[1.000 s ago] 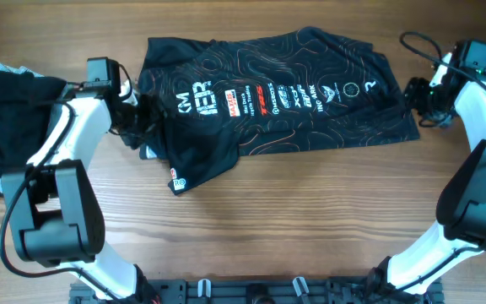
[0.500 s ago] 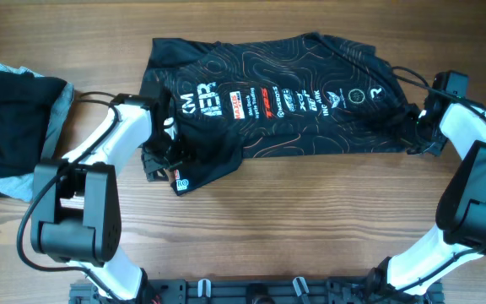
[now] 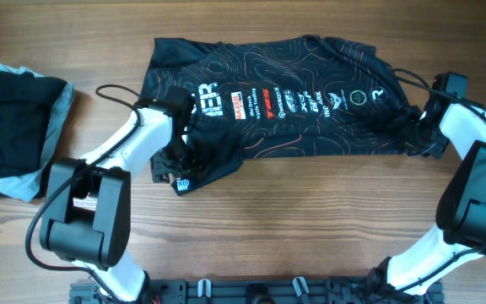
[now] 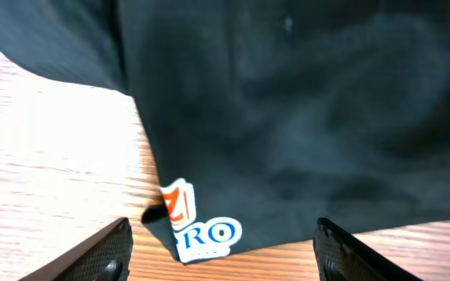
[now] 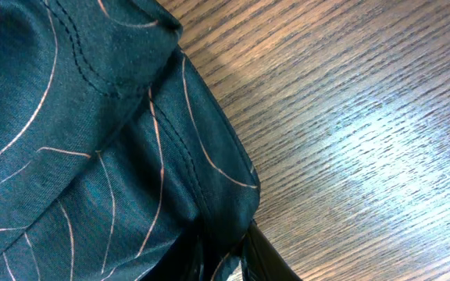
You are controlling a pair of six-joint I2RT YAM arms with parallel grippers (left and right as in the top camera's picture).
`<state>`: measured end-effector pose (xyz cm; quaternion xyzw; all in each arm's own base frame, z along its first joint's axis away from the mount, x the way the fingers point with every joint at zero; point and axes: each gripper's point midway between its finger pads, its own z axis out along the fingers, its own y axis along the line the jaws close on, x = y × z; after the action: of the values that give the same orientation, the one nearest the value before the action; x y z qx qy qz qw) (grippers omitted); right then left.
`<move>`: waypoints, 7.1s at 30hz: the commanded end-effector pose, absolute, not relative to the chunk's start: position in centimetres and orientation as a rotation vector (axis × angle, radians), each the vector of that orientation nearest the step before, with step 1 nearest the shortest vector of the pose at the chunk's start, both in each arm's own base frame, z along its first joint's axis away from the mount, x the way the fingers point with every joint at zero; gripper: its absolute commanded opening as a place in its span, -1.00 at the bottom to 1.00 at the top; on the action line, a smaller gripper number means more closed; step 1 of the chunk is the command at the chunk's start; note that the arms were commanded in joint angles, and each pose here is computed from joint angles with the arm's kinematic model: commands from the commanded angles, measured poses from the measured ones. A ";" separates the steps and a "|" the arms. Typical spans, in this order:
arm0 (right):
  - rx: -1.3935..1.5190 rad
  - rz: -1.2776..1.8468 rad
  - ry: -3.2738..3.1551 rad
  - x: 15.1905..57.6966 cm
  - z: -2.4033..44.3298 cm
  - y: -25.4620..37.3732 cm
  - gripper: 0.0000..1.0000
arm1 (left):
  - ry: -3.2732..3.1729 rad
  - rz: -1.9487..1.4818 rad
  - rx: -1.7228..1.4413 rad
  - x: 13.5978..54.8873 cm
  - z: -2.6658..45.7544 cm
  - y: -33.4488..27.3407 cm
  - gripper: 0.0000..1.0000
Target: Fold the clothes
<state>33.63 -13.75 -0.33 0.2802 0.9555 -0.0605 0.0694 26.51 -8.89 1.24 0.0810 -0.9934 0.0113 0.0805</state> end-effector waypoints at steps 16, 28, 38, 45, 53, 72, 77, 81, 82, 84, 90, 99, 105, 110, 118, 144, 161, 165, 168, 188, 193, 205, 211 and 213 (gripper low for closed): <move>0.887 -0.247 2.966 30.8 -2.4 -13.7 -0.59 | -3.300 0.869 0.695 43.9 12.9 -7.8 0.75; 0.888 -0.203 2.966 31.0 -2.5 -13.3 -0.59 | -3.202 0.351 0.727 35.0 -0.1 -4.2 0.43; 1.052 -0.305 3.119 25.9 -2.0 -12.6 -0.76 | -2.972 0.052 0.720 26.8 -2.8 -1.5 -0.92; 1.196 -0.327 3.178 22.2 1.4 -11.7 -0.84 | -2.772 0.001 0.820 21.3 1.0 0.6 -0.92; 0.930 -0.120 2.963 27.0 7.2 -11.4 0.96 | -3.204 0.181 0.864 30.1 8.3 0.9 0.38; 0.711 0.187 2.908 30.5 8.5 -8.7 0.87 | -3.542 0.542 0.549 50.1 -2.0 -2.3 0.28; 0.696 0.201 2.880 31.2 8.6 -8.7 0.72 | -3.463 0.498 0.490 48.0 -2.8 -4.1 -0.92; 0.658 0.250 2.843 32.4 8.8 -8.2 0.55 | -3.472 0.516 0.585 47.9 0.6 -2.9 -0.92; 0.614 0.244 2.853 32.7 8.5 -8.1 0.56 | -3.478 0.535 0.636 47.8 2.4 -2.7 -0.92; 0.594 0.216 2.842 33.7 8.1 -8.4 0.58 | -3.476 0.606 0.667 47.3 5.6 -3.2 -0.92; 0.370 0.160 2.620 42.3 10.0 -8.6 0.50 | -3.431 0.620 0.656 45.5 7.0 -3.7 -0.92; 0.321 0.219 2.541 50.9 5.0 -7.1 0.47 | -3.345 0.571 0.662 43.5 6.0 -3.7 -0.92; 0.294 0.187 2.516 54.1 1.9 -5.3 0.43 | -3.345 0.571 0.662 43.5 6.0 -3.7 -0.92; 0.362 0.166 2.557 53.7 -1.1 -5.7 0.40 | -3.344 0.571 0.662 43.5 6.0 -3.7 -0.92; 0.383 0.142 2.532 54.2 -1.0 -6.1 -0.92 | -3.342 0.569 0.662 43.4 6.0 -3.7 -0.92; 0.812 -0.388 3.218 26.0 6.4 -13.5 0.16 | -2.769 0.178 0.767 22.3 9.2 -0.4 -0.49; 0.384 0.030 3.240 25.3 -2.0 -9.0 0.68 | -2.891 0.215 0.785 25.3 8.6 0.0 -0.45; 0.300 0.199 3.208 26.0 -2.0 -7.4 -0.91 | -2.903 0.219 0.787 25.6 8.6 0.0 -0.45; 0.364 0.143 3.182 27.4 -0.6 -8.3 -0.92 | -2.911 0.222 0.788 25.8 8.6 0.0 -0.45; -0.402 0.360 3.133 26.3 7.2 16.3 -0.80 | -2.949 0.239 0.794 26.8 8.5 0.1 -0.39; -0.738 0.746 3.026 24.3 8.7 20.8 0.61 | -2.949 0.239 0.794 26.8 8.5 0.1 -0.38; -0.353 0.111 3.082 27.1 4.5 14.5 0.61 | -3.025 0.320 0.802 29.0 8.6 -0.3 0.03; -0.425 0.234 3.106 24.6 0.9 14.9 0.53 | -3.026 0.320 0.801 29.1 8.6 -0.3 0.04; -0.632 0.609 3.069 22.7 1.6 18.5 0.35 | -3.026 0.320 0.801 29.0 8.6 -0.3 0.04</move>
<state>24.78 14.97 0.89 -0.1375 0.9875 0.0765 0.0032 29.09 -0.29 8.44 0.2536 -0.9626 0.0949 -0.0010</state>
